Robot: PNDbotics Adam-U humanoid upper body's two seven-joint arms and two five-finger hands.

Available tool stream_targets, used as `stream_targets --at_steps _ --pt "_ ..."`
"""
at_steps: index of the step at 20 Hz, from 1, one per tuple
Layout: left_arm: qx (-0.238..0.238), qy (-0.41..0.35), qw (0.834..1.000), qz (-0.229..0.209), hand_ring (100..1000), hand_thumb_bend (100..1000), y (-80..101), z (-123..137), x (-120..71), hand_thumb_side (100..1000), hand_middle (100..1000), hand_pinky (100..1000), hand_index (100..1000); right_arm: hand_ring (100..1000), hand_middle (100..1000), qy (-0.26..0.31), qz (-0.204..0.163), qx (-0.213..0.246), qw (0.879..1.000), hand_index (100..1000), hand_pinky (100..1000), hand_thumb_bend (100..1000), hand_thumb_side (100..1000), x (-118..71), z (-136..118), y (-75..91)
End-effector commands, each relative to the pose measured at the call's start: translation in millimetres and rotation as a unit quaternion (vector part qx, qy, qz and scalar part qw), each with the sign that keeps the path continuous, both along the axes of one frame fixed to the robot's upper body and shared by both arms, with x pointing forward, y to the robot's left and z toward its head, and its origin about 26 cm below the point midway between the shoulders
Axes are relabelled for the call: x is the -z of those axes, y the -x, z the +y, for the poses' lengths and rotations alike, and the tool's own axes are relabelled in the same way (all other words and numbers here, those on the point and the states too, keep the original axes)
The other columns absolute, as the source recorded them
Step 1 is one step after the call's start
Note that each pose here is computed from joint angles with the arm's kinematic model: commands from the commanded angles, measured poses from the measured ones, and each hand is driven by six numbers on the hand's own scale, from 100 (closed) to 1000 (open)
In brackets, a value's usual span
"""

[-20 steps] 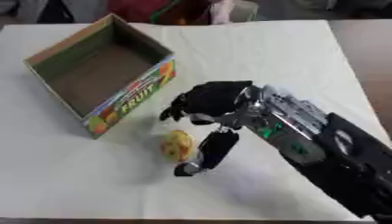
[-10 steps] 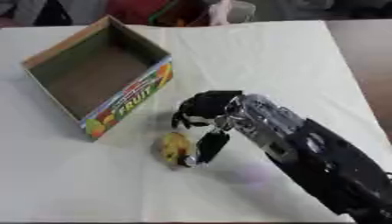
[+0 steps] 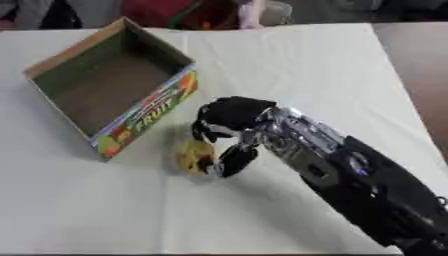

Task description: Pick up objects on the table and place them in the box.

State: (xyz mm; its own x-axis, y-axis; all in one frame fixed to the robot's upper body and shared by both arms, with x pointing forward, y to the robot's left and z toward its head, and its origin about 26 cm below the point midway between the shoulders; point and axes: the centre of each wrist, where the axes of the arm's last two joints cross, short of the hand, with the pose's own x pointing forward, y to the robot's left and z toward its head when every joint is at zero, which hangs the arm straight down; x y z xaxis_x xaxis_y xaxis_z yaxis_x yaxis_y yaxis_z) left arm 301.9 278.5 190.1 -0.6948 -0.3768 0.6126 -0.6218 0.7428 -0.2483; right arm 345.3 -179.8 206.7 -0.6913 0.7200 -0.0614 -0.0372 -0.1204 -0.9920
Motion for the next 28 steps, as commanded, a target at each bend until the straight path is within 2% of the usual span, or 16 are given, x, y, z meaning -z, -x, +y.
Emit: stream_targets --at_steps 1,8,12,17,20,22,26,28 --pt "0.005 -0.006 1.0 -0.015 489 100 1.9 -1 -8.4 840 452 383 564 576 492 -0.038 -0.033 0.009 0.999 595 455 100 100 -18.3 -4 5.5" --pt "0.005 -0.006 1.0 -0.014 489 100 2.0 -1 -8.2 839 452 383 565 573 464 -0.089 -0.027 0.025 0.995 555 430 100 117 -32.4 -7 11.3" --pt "0.005 -0.007 1.0 -0.014 489 100 2.1 -1 -8.3 839 452 383 564 577 464 -0.131 -0.063 0.025 0.989 553 436 100 120 -59.0 -7 16.2" --pt "0.008 -0.008 1.0 -0.013 489 100 2.0 -1 -8.3 839 452 382 564 579 466 -0.172 -0.118 0.019 0.978 557 444 100 145 -103.7 -1 14.9" --pt "0.011 -0.008 1.0 -0.012 489 100 2.0 -2 -7.8 840 453 381 564 587 465 -0.188 -0.14 0.022 0.972 554 455 100 151 -126.9 8 4.8" --pt "0.014 -0.008 1.0 -0.011 489 100 2.0 -3 -7.5 839 453 382 564 593 468 -0.187 -0.146 0.025 0.971 556 465 100 147 -135.6 18 -7.8" --pt "0.022 -0.007 1.0 -0.008 489 100 1.9 -5 -6.4 840 452 382 562 595 465 -0.179 -0.117 0.038 0.976 562 469 100 143 -135.3 39 -46.6" --pt "0.025 -0.006 1.0 -0.008 489 100 1.8 -6 -6.4 837 452 381 561 593 466 -0.189 -0.119 0.045 0.974 566 468 100 157 -133.5 47 -65.0"
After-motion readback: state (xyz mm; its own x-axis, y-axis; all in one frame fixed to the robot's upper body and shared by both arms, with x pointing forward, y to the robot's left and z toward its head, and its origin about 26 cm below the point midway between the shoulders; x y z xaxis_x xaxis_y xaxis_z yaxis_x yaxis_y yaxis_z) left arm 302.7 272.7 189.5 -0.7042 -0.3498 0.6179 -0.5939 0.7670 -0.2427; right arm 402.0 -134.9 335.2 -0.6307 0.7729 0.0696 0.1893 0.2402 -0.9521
